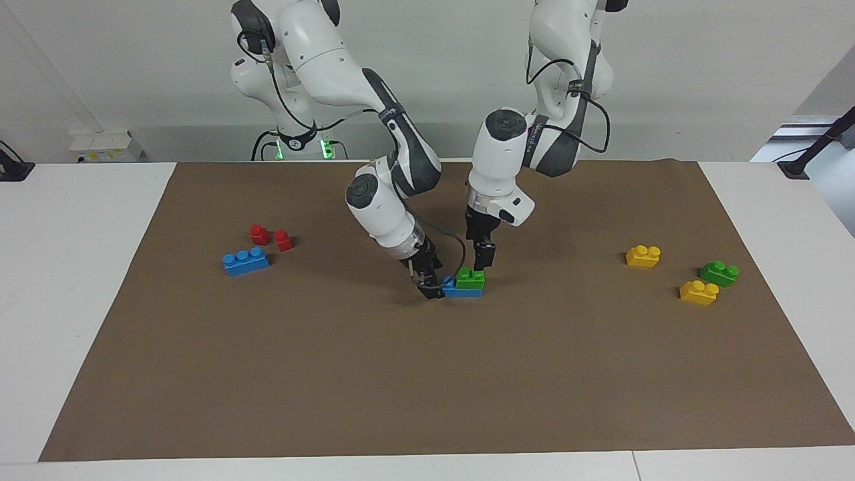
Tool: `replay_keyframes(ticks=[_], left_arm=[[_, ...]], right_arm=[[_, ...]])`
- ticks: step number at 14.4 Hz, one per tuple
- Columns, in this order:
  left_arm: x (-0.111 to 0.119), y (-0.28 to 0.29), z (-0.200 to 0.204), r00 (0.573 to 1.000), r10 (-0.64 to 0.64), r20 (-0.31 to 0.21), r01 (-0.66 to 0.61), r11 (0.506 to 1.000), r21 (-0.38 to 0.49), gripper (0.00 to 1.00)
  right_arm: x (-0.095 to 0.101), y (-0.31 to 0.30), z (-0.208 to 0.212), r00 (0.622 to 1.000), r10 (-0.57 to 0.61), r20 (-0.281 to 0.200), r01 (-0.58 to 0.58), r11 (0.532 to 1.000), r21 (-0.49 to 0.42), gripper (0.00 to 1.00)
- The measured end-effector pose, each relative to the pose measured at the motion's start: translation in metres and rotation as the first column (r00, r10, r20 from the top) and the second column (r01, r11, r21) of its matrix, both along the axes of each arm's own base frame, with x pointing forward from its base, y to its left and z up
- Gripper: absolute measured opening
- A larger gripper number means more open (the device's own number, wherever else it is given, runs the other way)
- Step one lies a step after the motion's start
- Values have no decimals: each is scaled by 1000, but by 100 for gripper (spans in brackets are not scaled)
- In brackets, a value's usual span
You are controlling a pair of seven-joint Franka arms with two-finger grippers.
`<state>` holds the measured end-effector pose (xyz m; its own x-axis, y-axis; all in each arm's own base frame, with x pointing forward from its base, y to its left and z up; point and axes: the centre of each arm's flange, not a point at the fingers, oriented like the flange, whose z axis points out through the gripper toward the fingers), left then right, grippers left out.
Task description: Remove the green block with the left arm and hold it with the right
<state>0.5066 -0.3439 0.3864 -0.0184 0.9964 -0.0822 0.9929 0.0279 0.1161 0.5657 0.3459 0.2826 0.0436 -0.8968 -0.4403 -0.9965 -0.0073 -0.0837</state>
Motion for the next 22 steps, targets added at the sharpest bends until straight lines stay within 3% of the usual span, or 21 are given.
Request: replay_keyframes(ticks=[3, 6, 10, 22], left_arm=[[15, -5, -10, 1000, 8, 2, -8, 1000, 10, 100], [20, -6, -17, 1000, 12, -1, -12, 1000, 16, 100], [21, -6, -22, 1000, 13, -7, -13, 1000, 22, 100], [29, 0, -37, 999, -30, -11, 31, 998, 51, 100]], right_arm=[[-1, 2, -3, 1000, 3, -3, -3, 1000, -2, 90], [-1, 2, -3, 1000, 3, -3, -3, 1000, -2, 78], [0, 0, -6, 1000, -1, -7, 1, 1000, -6, 34], [0, -1, -6, 1000, -2, -5, 2, 1000, -6, 34]])
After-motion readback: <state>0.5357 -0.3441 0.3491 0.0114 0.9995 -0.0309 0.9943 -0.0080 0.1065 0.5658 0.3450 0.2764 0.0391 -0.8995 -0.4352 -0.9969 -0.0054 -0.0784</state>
